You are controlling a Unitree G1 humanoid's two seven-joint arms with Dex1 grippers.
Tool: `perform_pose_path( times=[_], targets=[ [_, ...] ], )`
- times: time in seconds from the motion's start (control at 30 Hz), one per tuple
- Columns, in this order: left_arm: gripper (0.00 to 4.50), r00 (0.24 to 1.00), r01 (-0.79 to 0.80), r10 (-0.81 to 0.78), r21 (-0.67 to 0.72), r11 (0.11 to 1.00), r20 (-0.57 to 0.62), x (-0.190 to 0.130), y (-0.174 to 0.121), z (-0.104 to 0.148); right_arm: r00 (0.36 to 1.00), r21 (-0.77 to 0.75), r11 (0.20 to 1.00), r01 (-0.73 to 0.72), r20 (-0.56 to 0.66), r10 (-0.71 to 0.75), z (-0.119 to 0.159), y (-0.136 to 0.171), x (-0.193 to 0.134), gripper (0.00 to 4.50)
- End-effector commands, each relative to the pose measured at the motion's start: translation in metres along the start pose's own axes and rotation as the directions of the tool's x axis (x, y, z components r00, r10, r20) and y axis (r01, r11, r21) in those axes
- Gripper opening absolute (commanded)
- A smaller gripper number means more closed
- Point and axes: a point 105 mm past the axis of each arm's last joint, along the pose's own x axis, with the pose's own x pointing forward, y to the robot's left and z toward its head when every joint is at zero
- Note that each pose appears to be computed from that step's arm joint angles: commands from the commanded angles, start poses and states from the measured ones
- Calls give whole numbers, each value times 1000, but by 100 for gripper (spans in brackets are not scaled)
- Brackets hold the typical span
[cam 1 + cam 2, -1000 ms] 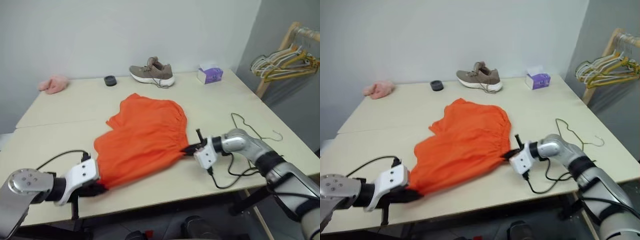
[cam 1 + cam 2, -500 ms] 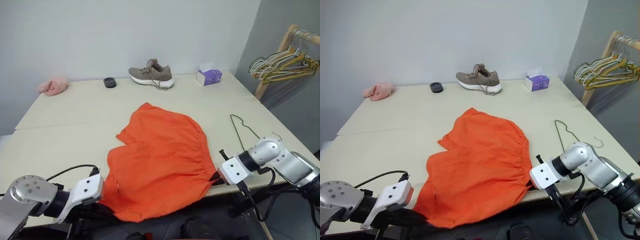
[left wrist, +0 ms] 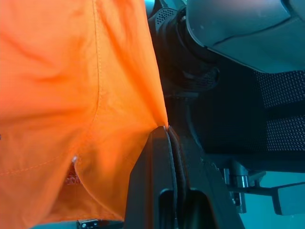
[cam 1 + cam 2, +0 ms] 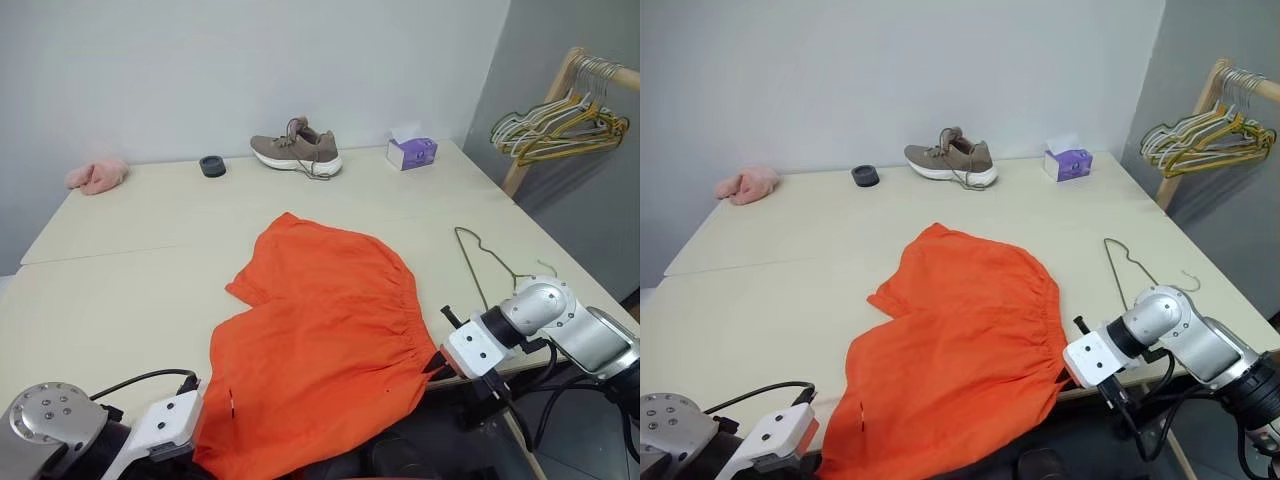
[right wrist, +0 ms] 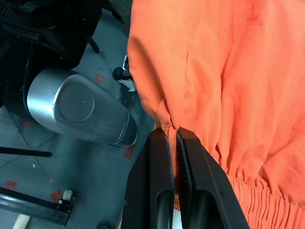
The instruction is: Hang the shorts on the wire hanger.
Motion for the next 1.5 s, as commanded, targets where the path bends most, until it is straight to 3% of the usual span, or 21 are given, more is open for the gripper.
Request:
perform_pose_path(
  times=[0.03,0.13,0.27,0.47,0.53,0.6,0.7,0.77,0.83,0.93,1.0,1.1,1.27,1.5],
  targets=[
    [21,998,-43,42,22,999,44,-5,2,8,1000,6,1000,-4,-10,4,0,0,-6,28],
    [87,993,-84,83,8,996,81,-8,9,11,1000,13,1000,-6,6,6,3,1,-8,110],
    [212,989,-102,102,1,995,106,-12,13,14,999,32,999,8,40,-9,9,0,-13,254],
    [400,962,-171,160,34,985,223,-23,29,42,970,180,964,193,112,-215,13,-23,-38,450],
    [449,939,-218,198,40,975,280,-28,38,55,942,256,928,272,128,-312,11,-30,-49,450],
    [449,905,-288,244,79,954,349,-36,51,73,876,358,849,387,144,-460,7,-42,-60,450],
    [449,835,-401,296,145,905,464,-45,69,104,703,512,640,572,95,-705,-10,-61,-78,450],
    [449,805,-442,308,167,881,507,-46,76,118,621,586,521,621,39,-783,-22,-64,-83,450],
    [449,775,-455,289,178,872,562,-47,79,134,507,654,343,674,-72,-859,-40,-65,-87,450],
    [449,761,-438,238,209,874,603,-46,80,153,268,671,-21,741,-323,-908,-77,-57,-97,450],
    [449,771,-415,209,226,881,601,-45,79,160,185,625,-148,767,-435,-881,-90,-47,-95,450],
    [449,790,-388,177,254,886,588,-45,79,166,137,596,-282,752,-559,-818,-105,-34,-86,450],
    [449,813,-356,133,304,884,567,-44,79,174,69,548,-424,721,-666,-742,-128,-29,-84,450],
    [449,825,-357,119,347,867,552,-43,75,177,134,545,-510,665,-759,-637,-154,-24,-75,450]
  ],
)
